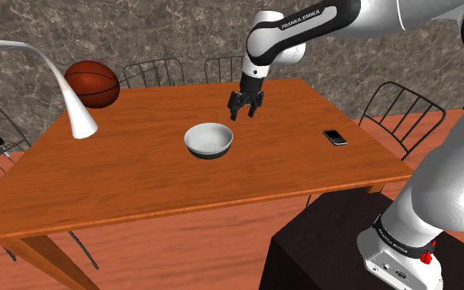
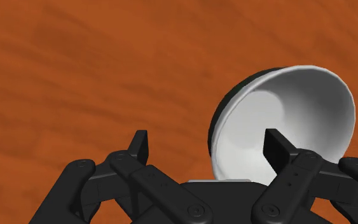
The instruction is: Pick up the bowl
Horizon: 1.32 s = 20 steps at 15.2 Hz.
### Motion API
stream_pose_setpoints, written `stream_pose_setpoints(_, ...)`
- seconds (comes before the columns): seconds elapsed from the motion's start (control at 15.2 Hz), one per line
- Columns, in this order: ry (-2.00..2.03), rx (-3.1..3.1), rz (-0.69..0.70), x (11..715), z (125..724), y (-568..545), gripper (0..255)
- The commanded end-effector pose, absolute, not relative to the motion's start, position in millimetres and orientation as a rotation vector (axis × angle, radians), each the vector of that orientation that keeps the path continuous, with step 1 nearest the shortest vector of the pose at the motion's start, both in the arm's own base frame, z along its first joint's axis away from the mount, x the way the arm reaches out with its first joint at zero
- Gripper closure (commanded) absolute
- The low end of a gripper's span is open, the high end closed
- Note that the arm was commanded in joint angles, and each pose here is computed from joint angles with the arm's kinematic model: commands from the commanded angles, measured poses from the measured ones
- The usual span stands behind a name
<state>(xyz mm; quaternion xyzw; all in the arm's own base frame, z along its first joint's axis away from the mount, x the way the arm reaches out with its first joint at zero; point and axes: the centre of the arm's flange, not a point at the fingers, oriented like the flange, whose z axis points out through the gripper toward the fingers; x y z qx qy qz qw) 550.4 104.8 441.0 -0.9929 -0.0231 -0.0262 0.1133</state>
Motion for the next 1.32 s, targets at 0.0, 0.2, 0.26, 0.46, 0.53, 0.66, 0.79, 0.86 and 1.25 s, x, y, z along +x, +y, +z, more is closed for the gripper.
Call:
stream_pose_setpoints(0.0,-0.073,-2.896,-0.077,570.5,428.9,119.0,0)
stream_pose_setpoints(0.2,-0.080,-2.873,-0.075,596.4,413.1,136.5,0)
stream_pose_setpoints(0.26,-0.080,-2.873,-0.075,596.4,407.8,136.5,0)
stream_pose_setpoints(0.46,-0.080,-2.873,-0.075,596.4,392.0,136.5,0)
stream_pose_setpoints(0.53,-0.080,-2.873,-0.075,596.4,386.7,136.5,0)
stream_pose_setpoints(0.66,-0.080,-2.873,-0.075,596.4,376.2,136.5,0)
stream_pose_setpoints(0.79,-0.080,-2.873,-0.075,596.4,373.1,136.5,0)
stream_pose_setpoints(0.86,-0.080,-2.873,-0.076,596.3,373.1,136.9,255)
stream_pose_setpoints(1.25,-0.080,-2.873,-0.076,595.9,373.0,136.7,255)
